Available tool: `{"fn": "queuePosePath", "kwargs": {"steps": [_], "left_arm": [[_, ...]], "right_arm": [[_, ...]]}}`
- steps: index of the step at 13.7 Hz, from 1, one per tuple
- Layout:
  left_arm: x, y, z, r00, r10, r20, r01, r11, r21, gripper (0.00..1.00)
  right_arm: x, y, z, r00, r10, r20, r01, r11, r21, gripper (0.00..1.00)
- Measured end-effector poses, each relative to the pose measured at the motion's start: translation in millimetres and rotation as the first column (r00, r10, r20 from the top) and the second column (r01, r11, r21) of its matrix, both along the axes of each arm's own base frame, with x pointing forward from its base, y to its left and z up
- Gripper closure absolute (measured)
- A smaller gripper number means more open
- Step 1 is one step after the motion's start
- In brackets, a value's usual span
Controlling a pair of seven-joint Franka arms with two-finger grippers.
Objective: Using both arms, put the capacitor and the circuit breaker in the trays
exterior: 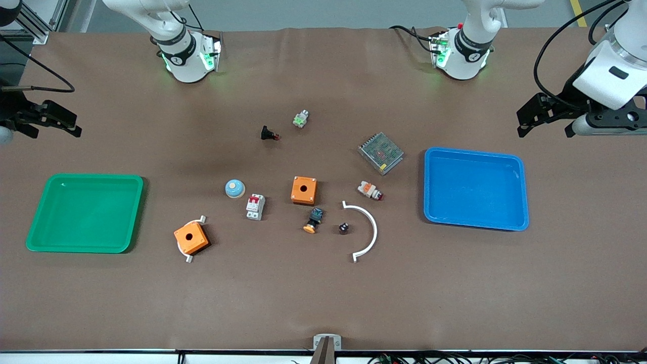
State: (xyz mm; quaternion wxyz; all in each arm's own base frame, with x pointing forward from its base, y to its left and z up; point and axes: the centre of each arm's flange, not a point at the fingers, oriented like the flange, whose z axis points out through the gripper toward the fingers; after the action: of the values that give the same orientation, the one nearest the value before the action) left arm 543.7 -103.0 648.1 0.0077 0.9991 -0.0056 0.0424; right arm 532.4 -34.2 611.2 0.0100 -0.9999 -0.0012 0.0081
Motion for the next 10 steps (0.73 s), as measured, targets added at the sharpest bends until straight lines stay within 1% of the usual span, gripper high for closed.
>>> {"fn": "queuePosePath", "kwargs": {"steps": [4,5,6,8,10], "left_arm": [[-0.2,-3.4,-3.4,1.000,-0.006,-0.013,0.006,1.000,0.002,0.00],[1.9,-5.4,-10.3,1.000,-0.009,-0.028,0.009,1.000,0.005,0.00],[6.2,-7.9,-21.8,0.999,-0.012,-0.050,0.013,1.000,0.008,0.00],[17.4,-26.4,-58.6,0.993,-0.035,-0.116,0.037,0.999,0.017,0.00],[29.7,-68.9,-113.1,0.980,-0.037,-0.196,0.043,0.999,0.029,0.00]], "right_arm": [[0.0,0.1,0.0,1.000,0.000,0.000,0.000,1.000,0.000,0.00],[0.0,0.2,0.0,1.000,0.000,0.000,0.000,1.000,0.000,0.00],[0.0,0.4,0.0,1.000,0.001,0.000,-0.001,1.000,0.000,0.00],[0.2,2.6,-0.2,1.000,0.005,-0.001,-0.005,1.000,0.000,0.00],[1.4,13.6,-1.8,1.000,0.025,-0.002,-0.025,1.000,0.001,0.00]]}}
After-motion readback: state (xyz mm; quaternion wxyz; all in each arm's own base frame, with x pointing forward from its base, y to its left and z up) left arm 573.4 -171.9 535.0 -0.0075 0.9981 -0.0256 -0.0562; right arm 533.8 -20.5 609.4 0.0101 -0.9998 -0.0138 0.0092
